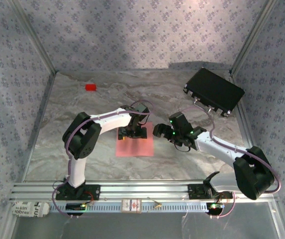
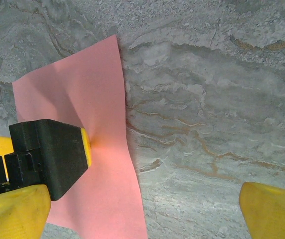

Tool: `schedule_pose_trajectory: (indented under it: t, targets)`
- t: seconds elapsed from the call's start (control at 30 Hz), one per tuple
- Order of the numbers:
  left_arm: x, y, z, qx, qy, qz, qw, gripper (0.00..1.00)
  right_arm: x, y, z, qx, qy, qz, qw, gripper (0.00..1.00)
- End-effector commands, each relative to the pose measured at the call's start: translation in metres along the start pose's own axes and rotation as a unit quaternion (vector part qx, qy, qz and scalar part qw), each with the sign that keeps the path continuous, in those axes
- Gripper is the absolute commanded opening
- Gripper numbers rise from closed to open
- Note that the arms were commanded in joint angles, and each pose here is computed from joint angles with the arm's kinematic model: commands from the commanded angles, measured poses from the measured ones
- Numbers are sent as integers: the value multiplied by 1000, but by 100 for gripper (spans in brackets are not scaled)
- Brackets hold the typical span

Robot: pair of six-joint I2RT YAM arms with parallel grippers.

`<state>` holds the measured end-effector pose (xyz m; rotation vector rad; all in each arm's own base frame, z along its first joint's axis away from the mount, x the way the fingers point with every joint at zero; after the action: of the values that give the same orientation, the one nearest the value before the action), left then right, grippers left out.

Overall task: Fold a paper plane with a square sheet of paper (pick it up from the middle)
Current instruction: First fold the square sheet of paper in half at the center of the table.

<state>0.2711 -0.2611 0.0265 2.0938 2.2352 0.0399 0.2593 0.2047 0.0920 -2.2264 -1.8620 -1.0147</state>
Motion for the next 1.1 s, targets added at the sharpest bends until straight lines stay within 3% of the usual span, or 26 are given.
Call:
schedule_pose_trajectory:
  t: [0.0,0.5,0.73,0.93,1.07]
  targets:
    - [8,-26,35,58,13,2,998,95,3,4,-1,-3,-8,-6,1000,99]
    - [8,-23,24,44,7,1,999,89,1,4,-6,-11,-14,-7,1000,99]
    - [3,-19,12,22,-20,12,999,72,-1,3,-8,-16,-17,-3,1000,99]
    - [-1,-16,-1,4,-44,21,999,47,-3,2,-11,-22,-19,1,1000,99]
    - [-10,-14,-12,-6,-76,25,997,43,-5,3,-13,-27,-24,3,999,99]
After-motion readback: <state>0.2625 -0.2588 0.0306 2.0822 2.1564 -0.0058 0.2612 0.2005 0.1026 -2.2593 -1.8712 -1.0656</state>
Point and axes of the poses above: each hand's point on the last joint's axis, 136 mm out from that joint toward the fingers, its own z axis out along the fingers, its own x axis along the line the jaws close on, y = z × x, the point moved 1 cm from there along -z, back along the fingers, and after that the axes turned 3 degrees about -z, right-handed, at the moved point
